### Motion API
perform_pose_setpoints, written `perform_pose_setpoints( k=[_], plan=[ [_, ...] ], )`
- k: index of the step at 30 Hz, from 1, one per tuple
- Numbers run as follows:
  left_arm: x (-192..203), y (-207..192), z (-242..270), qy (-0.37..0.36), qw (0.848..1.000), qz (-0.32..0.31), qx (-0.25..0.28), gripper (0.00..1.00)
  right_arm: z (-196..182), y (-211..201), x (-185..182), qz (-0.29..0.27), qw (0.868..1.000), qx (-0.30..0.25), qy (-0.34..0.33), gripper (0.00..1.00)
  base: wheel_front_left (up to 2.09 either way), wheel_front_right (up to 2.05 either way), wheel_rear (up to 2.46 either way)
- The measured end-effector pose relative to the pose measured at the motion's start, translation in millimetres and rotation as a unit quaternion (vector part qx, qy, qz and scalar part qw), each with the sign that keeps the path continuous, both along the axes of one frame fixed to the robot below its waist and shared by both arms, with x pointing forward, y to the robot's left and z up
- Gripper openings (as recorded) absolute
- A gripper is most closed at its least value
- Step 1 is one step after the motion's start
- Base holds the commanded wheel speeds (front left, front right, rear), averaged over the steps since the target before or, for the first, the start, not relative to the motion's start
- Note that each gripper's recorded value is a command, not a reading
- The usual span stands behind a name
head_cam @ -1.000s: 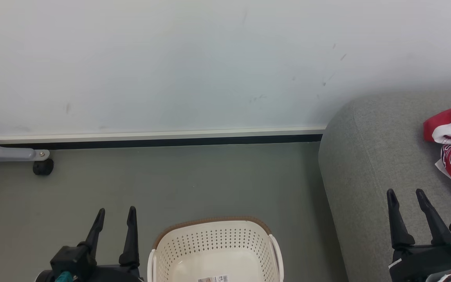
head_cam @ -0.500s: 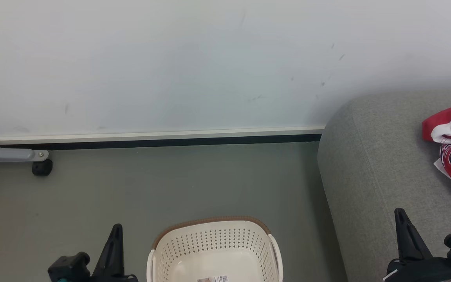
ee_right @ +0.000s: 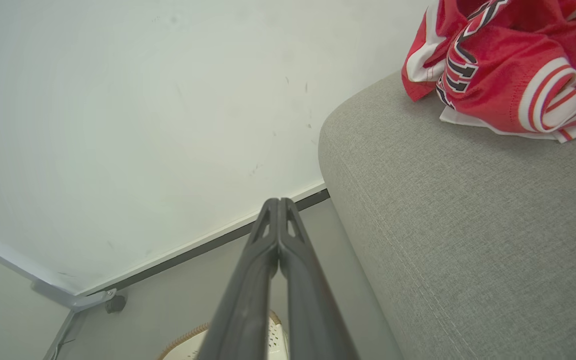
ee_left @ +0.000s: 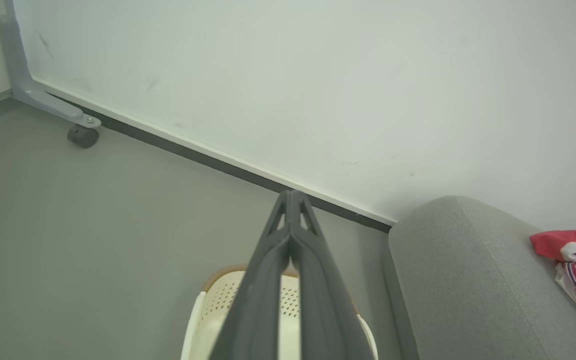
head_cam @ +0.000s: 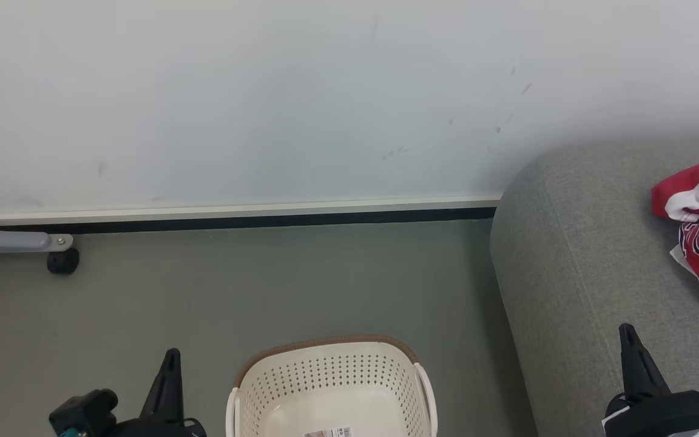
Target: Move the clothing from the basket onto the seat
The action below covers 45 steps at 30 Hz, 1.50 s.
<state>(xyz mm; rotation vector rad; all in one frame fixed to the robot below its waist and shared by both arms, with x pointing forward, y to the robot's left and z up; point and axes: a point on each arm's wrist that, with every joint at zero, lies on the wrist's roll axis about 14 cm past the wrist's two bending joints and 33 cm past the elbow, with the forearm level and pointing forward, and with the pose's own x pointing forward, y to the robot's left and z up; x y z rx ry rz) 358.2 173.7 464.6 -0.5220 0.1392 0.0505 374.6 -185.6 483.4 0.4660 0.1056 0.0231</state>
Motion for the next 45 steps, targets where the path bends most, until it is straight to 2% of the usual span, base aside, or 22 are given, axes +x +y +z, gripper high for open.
perform_pose_setpoints(
  k=[13, 24, 45],
  plan=[
    [3, 3, -3, 0.015, 0.996, 0.015, -0.088, 0.00, -1, -5, 3, -0.019, 0.996, 0.086, 0.015, 0.00, 0.00, 0.00, 0.00],
    [5, 6, -4, 0.022, 0.988, 0.023, -0.154, 0.00, -5, -8, 4, -0.035, 0.986, 0.159, 0.027, 0.00, 0.00, 0.00, 0.00],
    [11, 9, 0, 0.020, 0.958, 0.036, -0.283, 0.00, -6, -12, 5, -0.055, 0.953, 0.296, 0.033, 0.00, 0.00, 0.00, 0.00]
  ],
)
